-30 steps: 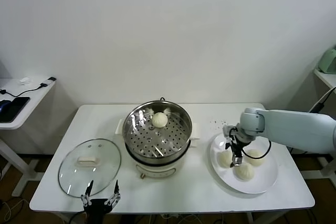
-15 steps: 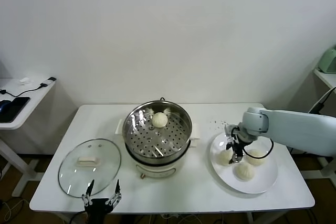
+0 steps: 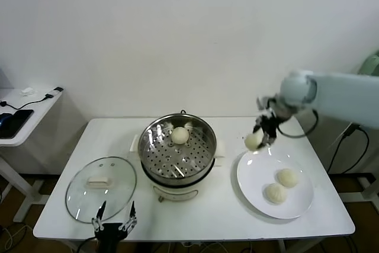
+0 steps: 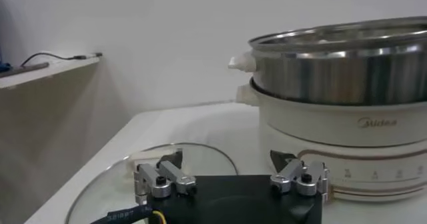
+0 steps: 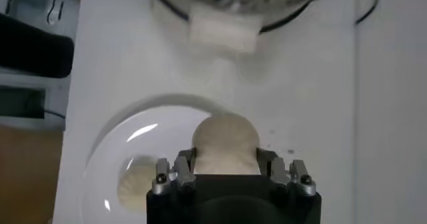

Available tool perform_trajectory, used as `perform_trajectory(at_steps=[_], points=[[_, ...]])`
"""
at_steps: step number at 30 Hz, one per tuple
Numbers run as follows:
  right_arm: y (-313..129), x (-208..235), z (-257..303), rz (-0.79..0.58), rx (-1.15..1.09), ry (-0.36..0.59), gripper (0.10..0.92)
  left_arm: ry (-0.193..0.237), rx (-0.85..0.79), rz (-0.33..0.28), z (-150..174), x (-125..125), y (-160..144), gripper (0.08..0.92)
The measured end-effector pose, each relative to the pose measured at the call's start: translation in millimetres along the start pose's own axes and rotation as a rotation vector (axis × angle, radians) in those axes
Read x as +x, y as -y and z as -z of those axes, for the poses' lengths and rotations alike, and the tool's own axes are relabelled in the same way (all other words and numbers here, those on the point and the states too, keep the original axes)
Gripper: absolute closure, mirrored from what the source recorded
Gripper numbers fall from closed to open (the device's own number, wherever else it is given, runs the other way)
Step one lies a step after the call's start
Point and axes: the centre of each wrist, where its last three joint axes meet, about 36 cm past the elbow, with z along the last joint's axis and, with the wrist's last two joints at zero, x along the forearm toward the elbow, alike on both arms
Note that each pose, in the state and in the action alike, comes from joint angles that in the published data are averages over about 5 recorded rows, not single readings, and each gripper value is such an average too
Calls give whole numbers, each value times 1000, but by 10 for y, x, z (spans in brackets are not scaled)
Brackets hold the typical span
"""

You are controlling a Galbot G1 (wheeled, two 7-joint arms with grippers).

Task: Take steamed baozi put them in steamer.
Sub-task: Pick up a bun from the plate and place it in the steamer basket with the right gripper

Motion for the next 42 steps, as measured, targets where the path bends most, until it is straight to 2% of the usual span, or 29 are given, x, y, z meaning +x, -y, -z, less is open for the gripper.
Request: perform_trajectory(at_steps=[4, 8, 18, 30, 42], points=[[68, 224, 522, -14, 26, 44, 403, 5, 2, -5, 24, -10, 10, 177], [87, 255, 1073, -19, 51, 76, 403, 11, 3, -7, 42, -20, 6, 177], [86, -335, 2052, -10, 80, 82, 403, 11, -1, -10, 29, -16, -6, 177], [79, -1232, 2493, 15, 78, 64, 403, 8, -9, -10, -11, -41, -30, 177], [52, -1718, 2606, 24, 61, 77, 403, 3, -6, -11, -34, -56, -16, 177]])
